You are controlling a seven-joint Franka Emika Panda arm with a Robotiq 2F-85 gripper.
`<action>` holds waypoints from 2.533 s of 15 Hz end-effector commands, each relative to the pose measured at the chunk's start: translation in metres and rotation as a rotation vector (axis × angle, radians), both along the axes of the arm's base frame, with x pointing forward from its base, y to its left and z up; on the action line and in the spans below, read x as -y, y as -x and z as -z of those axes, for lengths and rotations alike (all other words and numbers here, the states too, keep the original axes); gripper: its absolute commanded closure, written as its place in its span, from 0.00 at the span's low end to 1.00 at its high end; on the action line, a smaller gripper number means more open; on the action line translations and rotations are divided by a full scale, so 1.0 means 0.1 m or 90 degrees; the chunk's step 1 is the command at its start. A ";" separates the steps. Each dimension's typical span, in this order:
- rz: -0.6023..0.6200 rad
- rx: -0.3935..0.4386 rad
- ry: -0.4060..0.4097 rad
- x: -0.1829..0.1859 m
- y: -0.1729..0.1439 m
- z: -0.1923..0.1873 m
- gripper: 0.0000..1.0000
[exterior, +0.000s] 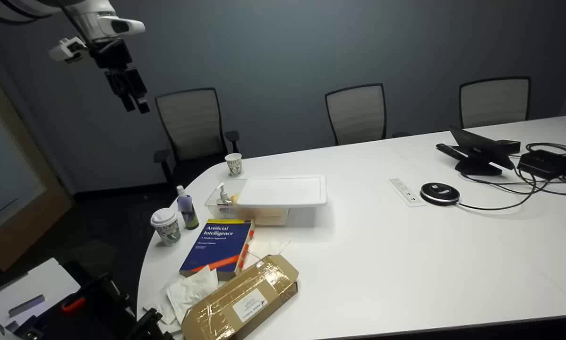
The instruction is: Move the bottle to the right side of the book
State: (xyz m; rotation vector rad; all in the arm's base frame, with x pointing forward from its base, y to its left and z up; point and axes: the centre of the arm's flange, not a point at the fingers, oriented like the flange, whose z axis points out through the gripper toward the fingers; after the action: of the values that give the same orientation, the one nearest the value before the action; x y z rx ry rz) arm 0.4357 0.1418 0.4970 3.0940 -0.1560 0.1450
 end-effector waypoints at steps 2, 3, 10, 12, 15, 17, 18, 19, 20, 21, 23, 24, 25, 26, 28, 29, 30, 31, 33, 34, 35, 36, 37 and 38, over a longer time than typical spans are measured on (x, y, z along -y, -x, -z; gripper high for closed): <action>0.000 0.000 0.000 0.00 0.00 0.00 0.00; 0.000 0.000 0.000 0.00 0.00 0.00 0.00; 0.059 -0.005 0.028 -0.27 -0.20 0.17 0.00; 0.080 -0.008 0.056 -0.55 -0.28 0.37 0.00; 0.088 -0.015 0.053 -0.97 -0.39 0.73 0.00; 0.094 -0.025 0.028 -1.16 -0.45 0.98 0.00; 0.096 -0.035 0.018 -1.22 -0.50 1.13 0.00; 0.095 -0.048 0.001 -1.27 -0.54 1.27 0.00; 0.089 -0.061 -0.015 -1.28 -0.61 1.45 0.00; 0.090 -0.071 -0.026 -1.30 -0.66 1.58 0.00; 0.092 -0.090 -0.045 -1.30 -0.78 1.85 0.00; 0.094 -0.101 -0.051 -1.31 -0.83 1.98 0.00; 0.098 -0.112 -0.052 -1.31 -0.88 2.11 0.00; 0.100 -0.120 -0.052 -1.32 -0.94 2.23 0.00; 0.099 -0.136 -0.055 -1.32 -1.04 2.44 0.00; 0.098 -0.144 -0.055 -1.32 -1.08 2.52 0.00; 0.098 -0.150 -0.056 -1.33 -1.13 2.61 0.00; 0.097 -0.153 -0.056 -1.32 -1.18 2.69 0.00; 0.093 -0.163 -0.058 -1.32 -1.28 2.84 0.00; 0.089 -0.166 -0.059 -1.32 -1.32 2.91 0.00; 0.088 -0.170 -0.059 -1.31 -1.37 2.98 0.00; 0.085 -0.173 -0.061 -1.29 -1.40 3.05 0.00; 0.083 -0.177 -0.063 -1.28 -1.43 3.10 0.00; 0.081 -0.180 -0.065 -1.27 -1.46 3.15 0.00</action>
State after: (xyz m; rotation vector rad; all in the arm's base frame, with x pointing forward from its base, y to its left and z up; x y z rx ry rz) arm 0.5646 0.2633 0.1928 3.1301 -0.3792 -0.2904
